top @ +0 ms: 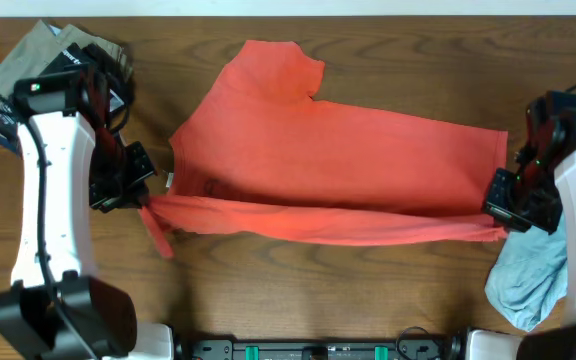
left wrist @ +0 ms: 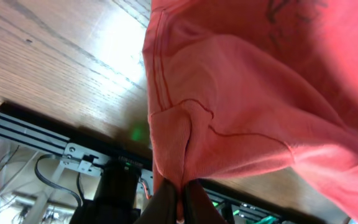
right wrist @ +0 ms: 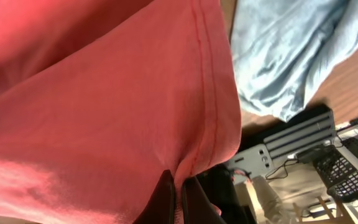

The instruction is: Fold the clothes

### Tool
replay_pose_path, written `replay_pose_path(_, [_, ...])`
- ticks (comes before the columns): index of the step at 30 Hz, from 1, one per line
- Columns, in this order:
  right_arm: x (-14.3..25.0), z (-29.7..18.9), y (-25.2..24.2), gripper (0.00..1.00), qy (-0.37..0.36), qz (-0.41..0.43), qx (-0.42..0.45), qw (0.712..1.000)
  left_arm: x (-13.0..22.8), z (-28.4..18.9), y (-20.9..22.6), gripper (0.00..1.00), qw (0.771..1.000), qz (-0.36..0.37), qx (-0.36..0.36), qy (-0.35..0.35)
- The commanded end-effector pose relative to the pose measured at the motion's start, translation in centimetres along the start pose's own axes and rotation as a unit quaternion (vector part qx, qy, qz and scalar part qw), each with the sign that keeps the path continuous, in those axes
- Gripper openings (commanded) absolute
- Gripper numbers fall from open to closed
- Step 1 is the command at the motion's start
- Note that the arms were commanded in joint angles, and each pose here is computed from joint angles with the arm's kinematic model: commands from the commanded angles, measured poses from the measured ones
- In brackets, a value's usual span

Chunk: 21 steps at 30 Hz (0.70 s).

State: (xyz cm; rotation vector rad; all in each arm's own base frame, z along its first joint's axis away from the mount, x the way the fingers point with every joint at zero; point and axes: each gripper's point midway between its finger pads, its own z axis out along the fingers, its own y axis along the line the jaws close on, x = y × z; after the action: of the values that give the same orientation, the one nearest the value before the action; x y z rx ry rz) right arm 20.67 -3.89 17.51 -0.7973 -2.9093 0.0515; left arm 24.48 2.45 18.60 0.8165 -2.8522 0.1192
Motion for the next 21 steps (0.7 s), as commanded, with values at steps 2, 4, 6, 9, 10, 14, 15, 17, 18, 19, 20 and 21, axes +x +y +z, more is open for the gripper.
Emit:
replay_pose_path(2, [1.7, -1.3, -1.1, 0.01, -0.019, 0.031, -0.004, 0.999, 2.8, -2.0, 1.3, 0.06, 1.0, -0.002, -0.003, -0.014])
replay_pose_path(4, [2.4, -2.0, -1.7, 0.01, -0.036, 0.036, -0.002, 0.999, 3.3, -2.8, 1.6, 0.06, 0.999, 0.0, 0.002, -0.037])
replay_pose_path(6, [2.8, -2.7, -2.5, 0.01, -0.058, 0.051, 0.004, 0.997, 3.8, -3.6, 2.1, 0.06, 0.998, 0.001, 0.001, -0.063])
replay_pose_path(9, [3.2, -3.3, -2.8, 0.01, -0.08, 0.055, -0.005, 0.995, 3.9, -4.5, 2.1, 0.06, 0.995, 0.003, 0.013, -0.098])
replay_pose_path(10, [3.5, -3.4, -2.8, 0.01, -0.082, 0.054, -0.007, 0.995, 3.8, -4.7, 2.0, 0.06, 0.994, 0.001, 0.018, -0.108])
replay_pose_path(14, [4.2, -3.6, -1.2, 0.01, -0.07, 0.025, -0.055, 0.996, 3.4, -4.7, 1.9, 0.06, 0.993, 0.001, 0.019, -0.112])
replay_pose_path(15, [4.4, -3.7, -0.8, 0.01, -0.066, 0.023, -0.065, 0.995, 3.3, -4.7, 1.9, 0.06, 0.994, 0.001, 0.019, -0.111])
replay_pose_path(17, [4.4, -3.7, -0.7, 0.01, -0.063, 0.022, -0.07, 0.995, 3.0, -4.5, 1.7, 0.06, 0.994, 0.0, 0.019, -0.11])
replay_pose_path(18, [4.4, -3.6, -0.7, 0.01, -0.063, 0.023, -0.068, 0.995, 2.7, -4.4, 1.6, 0.06, 0.994, 0.0, 0.019, -0.11])
replay_pose_path(19, [4.5, -3.5, -0.8, 0.01, -0.062, 0.023, -0.066, 0.996, 2.4, -4.3, 1.5, 0.06, 0.994, -0.001, 0.019, -0.11])
replay_pose_path(20, [4.5, -3.4, -0.8, 0.01, -0.06, 0.023, -0.066, 0.996, 2.1, -4.2, 1.4, 0.06, 0.994, -0.001, 0.019, -0.111])
replay_pose_path(21, [4.6, -3.3, -0.8, 0.01, -0.058, 0.023, -0.065, 0.996, 1.8, -4.1, 1.3, 0.06, 0.994, -0.001, 0.019, -0.111])
